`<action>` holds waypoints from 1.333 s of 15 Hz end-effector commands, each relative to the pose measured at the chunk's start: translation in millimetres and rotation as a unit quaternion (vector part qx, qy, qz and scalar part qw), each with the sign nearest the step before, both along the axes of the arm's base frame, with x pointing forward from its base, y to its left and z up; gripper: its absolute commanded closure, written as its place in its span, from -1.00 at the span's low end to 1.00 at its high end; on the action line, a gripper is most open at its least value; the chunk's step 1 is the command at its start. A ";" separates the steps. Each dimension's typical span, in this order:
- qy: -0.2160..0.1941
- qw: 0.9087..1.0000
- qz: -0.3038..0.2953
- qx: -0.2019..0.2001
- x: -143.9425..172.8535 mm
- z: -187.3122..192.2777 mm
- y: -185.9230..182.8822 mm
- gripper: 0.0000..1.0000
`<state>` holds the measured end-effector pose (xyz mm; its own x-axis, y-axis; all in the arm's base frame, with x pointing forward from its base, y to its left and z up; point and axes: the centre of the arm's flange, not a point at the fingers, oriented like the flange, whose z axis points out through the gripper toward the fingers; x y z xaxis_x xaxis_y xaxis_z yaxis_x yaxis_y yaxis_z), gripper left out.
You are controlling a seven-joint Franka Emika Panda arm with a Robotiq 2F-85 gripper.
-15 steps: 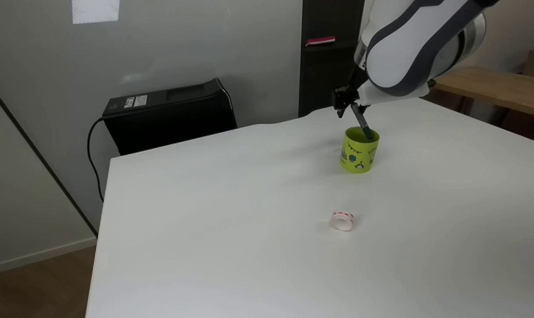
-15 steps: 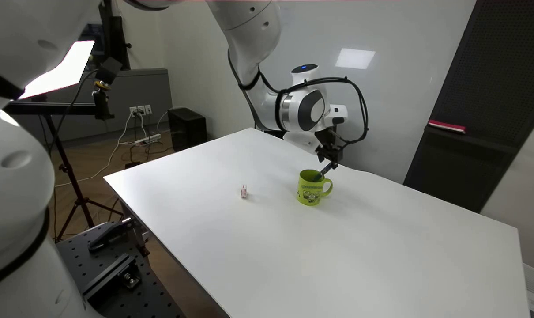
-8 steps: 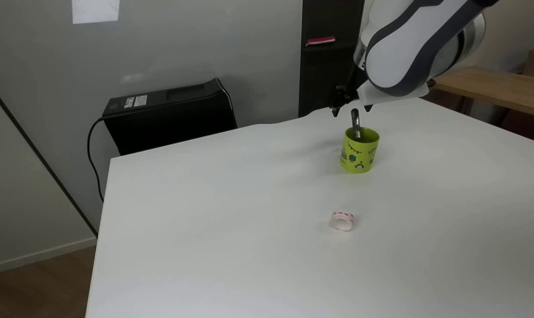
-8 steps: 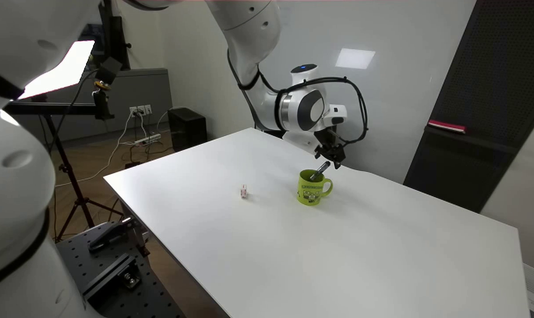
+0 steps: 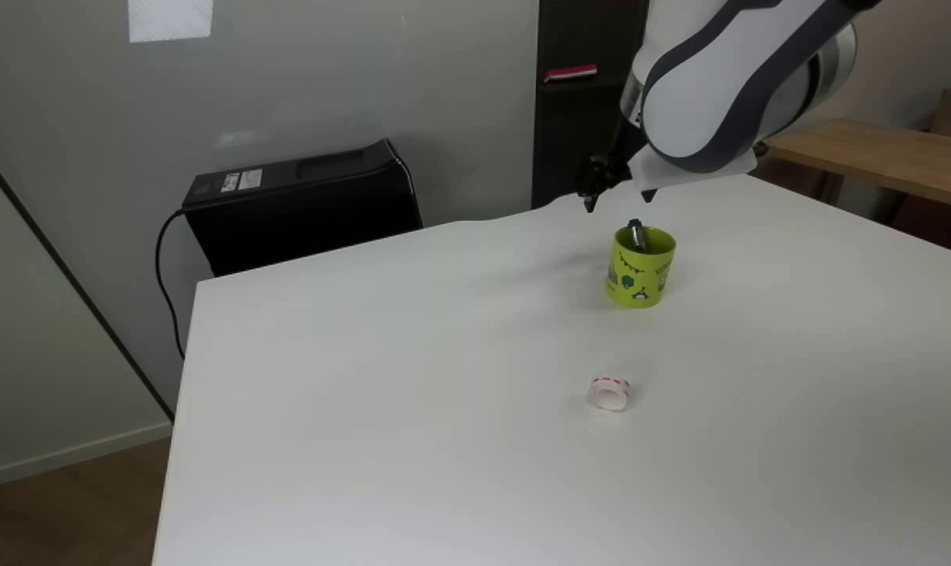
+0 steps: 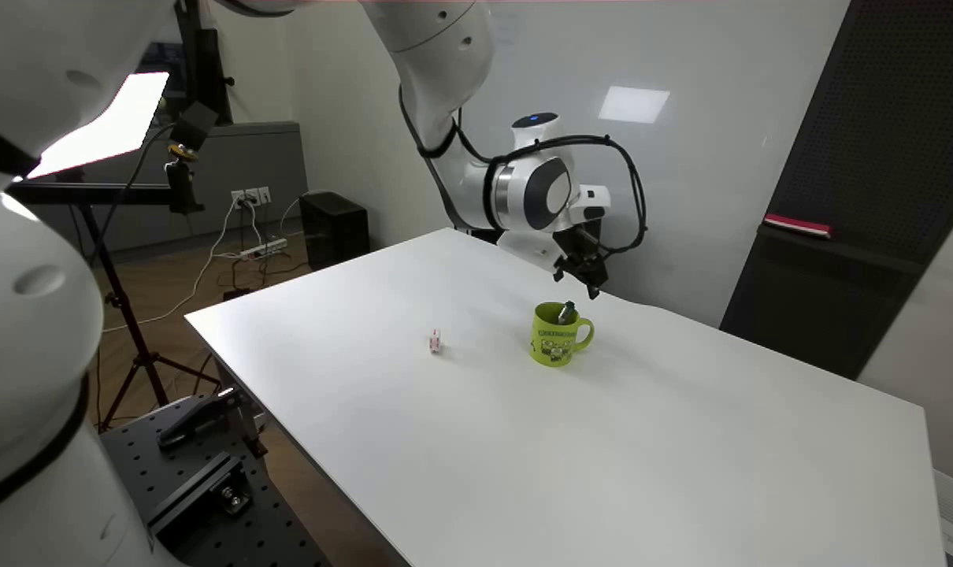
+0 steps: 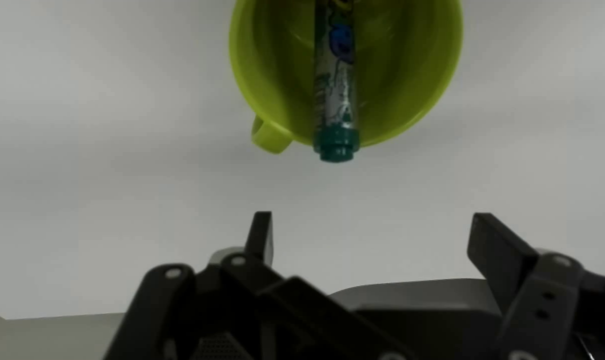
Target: Put the marker in the cup
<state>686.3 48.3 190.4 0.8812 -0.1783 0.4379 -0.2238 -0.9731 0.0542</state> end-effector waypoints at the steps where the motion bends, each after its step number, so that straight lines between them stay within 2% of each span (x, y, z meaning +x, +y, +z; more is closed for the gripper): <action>1: 0.069 0.997 0.016 0.017 -12.1 8.1 6.1 -1.00; 6: 0.143 0.988 0.050 0.031 -28.1 19.5 25.2 -1.00; 14: 0.208 0.973 0.092 0.045 -56.2 42.0 50.4 -1.00; 16: 0.230 0.966 0.106 0.048 -64.3 42.8 56.9 -1.00; 18: 0.267 0.955 0.120 0.057 -74.8 41.3 60.5 -1.00; 19: 0.243 0.963 0.111 0.047 -61.0 31.0 64.8 -1.00; 20: 0.255 0.959 0.116 0.048 -65.2 30.6 66.4 -1.00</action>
